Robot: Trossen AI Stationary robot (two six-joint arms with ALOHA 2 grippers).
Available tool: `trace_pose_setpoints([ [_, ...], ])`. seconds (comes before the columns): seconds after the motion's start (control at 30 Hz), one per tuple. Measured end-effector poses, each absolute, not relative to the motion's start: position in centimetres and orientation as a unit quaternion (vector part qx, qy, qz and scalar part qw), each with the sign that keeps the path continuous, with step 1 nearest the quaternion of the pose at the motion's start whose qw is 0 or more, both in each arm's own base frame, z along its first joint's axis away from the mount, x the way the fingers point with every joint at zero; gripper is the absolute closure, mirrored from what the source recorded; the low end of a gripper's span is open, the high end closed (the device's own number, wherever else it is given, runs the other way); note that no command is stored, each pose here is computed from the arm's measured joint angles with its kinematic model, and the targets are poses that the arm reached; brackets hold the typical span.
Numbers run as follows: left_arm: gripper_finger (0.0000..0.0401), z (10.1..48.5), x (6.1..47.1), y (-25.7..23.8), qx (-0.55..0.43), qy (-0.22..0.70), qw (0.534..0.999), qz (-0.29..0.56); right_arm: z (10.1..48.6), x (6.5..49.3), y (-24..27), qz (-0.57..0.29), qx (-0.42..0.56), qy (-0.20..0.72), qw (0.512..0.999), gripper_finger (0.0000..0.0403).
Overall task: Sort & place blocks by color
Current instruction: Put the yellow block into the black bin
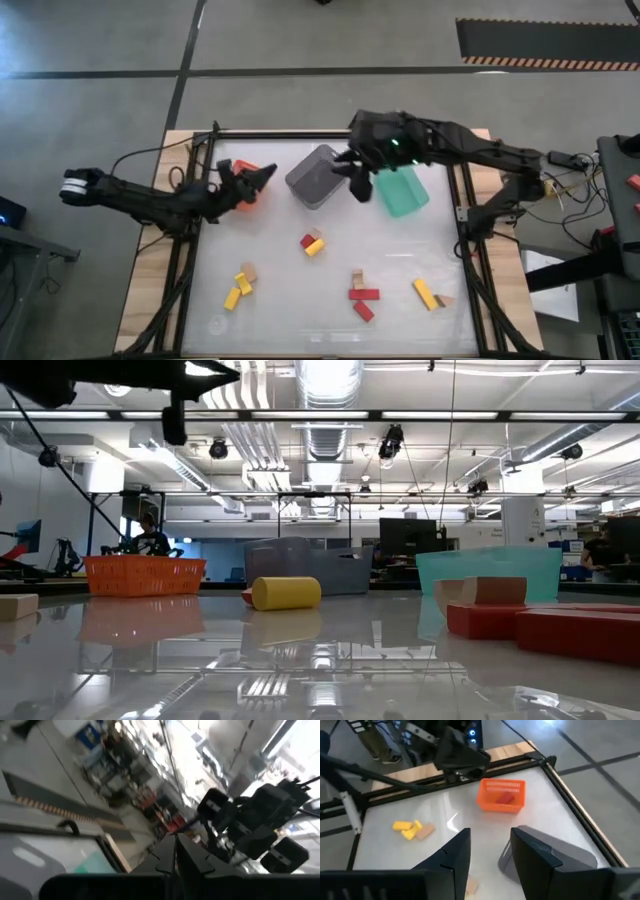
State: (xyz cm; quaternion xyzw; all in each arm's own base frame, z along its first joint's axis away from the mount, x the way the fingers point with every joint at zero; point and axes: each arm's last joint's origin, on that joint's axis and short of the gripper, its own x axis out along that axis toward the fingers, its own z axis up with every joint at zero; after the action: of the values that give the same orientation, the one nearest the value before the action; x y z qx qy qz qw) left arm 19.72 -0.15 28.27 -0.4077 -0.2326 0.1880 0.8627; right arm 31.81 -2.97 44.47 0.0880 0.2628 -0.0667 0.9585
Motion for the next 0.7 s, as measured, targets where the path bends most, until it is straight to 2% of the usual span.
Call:
trace_pose_setpoints([
  [0.2,0.0401,30.0,22.9,-1.5,-0.391,-0.119,0.895,0.176,43.2,29.4,-0.3,-0.042,0.096,0.27,0.957,0.0281],
  [0.4,0.0401,30.3,25.5,-3.3,-0.384,0.064,0.906,0.168,41.7,27.0,1.7,-0.026,0.118,0.252,0.96,0.0281],
  [0.57,0.0401,29.3,27.8,-5.4,-0.329,0.176,0.92,0.123,40.2,25.5,3.1,-0.022,0.125,0.238,0.963,0.0283],
  [0.7,0.0401,26.9,29.4,-7.0,-0.285,0.235,0.922,0.112,38.9,24.6,3.8,-0.02,0.13,0.235,0.963,0.0284],
])
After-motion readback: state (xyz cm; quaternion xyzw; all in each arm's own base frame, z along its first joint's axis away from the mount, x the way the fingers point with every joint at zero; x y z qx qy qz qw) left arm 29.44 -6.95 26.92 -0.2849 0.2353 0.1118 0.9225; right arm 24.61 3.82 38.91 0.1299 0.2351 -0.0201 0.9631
